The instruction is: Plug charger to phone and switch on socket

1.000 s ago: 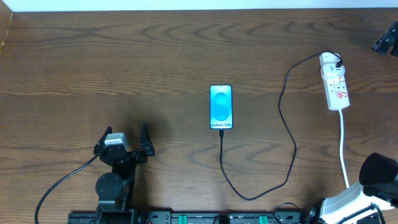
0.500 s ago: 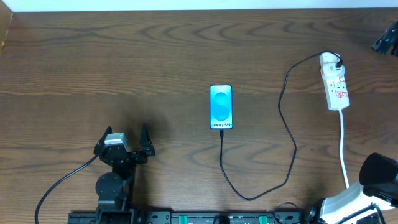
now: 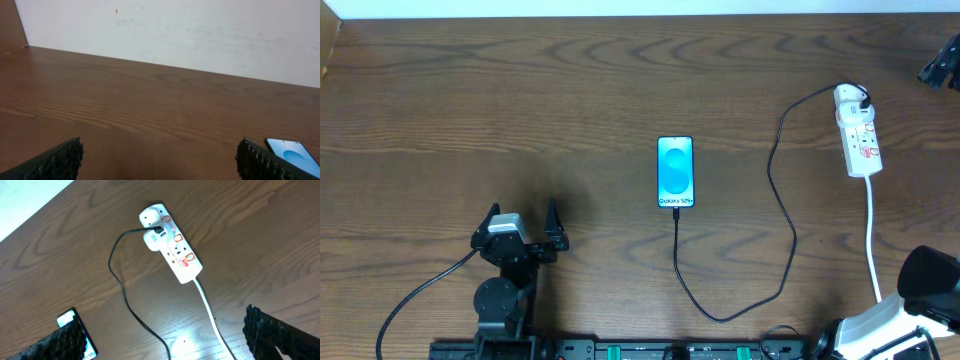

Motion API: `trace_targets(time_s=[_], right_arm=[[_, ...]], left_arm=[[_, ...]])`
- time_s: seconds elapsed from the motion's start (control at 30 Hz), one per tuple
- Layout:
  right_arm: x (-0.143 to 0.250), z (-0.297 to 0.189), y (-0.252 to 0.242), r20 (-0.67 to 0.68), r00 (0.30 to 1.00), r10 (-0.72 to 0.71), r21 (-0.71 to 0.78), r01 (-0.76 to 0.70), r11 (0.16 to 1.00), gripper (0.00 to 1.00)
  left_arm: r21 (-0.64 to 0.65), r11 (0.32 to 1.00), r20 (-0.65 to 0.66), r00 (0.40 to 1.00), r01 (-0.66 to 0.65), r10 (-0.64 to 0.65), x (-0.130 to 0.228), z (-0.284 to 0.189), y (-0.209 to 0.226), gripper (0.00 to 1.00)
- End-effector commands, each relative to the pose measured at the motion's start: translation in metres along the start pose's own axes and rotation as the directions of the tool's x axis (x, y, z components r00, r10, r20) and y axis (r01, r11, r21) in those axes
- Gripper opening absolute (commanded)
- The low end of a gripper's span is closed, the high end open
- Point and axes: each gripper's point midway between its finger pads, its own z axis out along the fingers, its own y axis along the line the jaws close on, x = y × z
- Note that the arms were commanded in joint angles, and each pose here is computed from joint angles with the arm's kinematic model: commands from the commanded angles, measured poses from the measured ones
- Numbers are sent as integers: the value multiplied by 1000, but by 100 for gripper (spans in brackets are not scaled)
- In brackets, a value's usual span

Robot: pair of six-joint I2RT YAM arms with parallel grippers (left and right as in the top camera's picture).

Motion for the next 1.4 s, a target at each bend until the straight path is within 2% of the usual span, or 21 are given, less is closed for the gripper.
trace_targets(time_s=[0.0,0.37,0.63,0.8,1.1,1.37], right_arm=[[-1,-3,1,8,1000,10,-6,-10,1000,99],[-5,1,-3,20,1000,9,15,-9,1000,99],[-25,3,8,97,995,-10,-26,13,1000,99],[-35,-6,32,172,983,-65,-59,76,995,99],[-42,-31,73,332,926,-181,-96,224,970,99],[-11,-13,95,498,829,-255,-121,357,926,99]], left_arm=[[-13,1000,-53,998,-24,23,17,1,4,98],[-13,1000,-53,998,-24,23,17,1,4,98],[-14,1000,-53,998,-24,23,17,1,4,98],[-13,1000,-53,998,-24,23,17,1,4,98],[-14,1000,-53,998,-24,23,17,1,4,98],[-14,1000,-53,998,-24,23,17,1,4,98]])
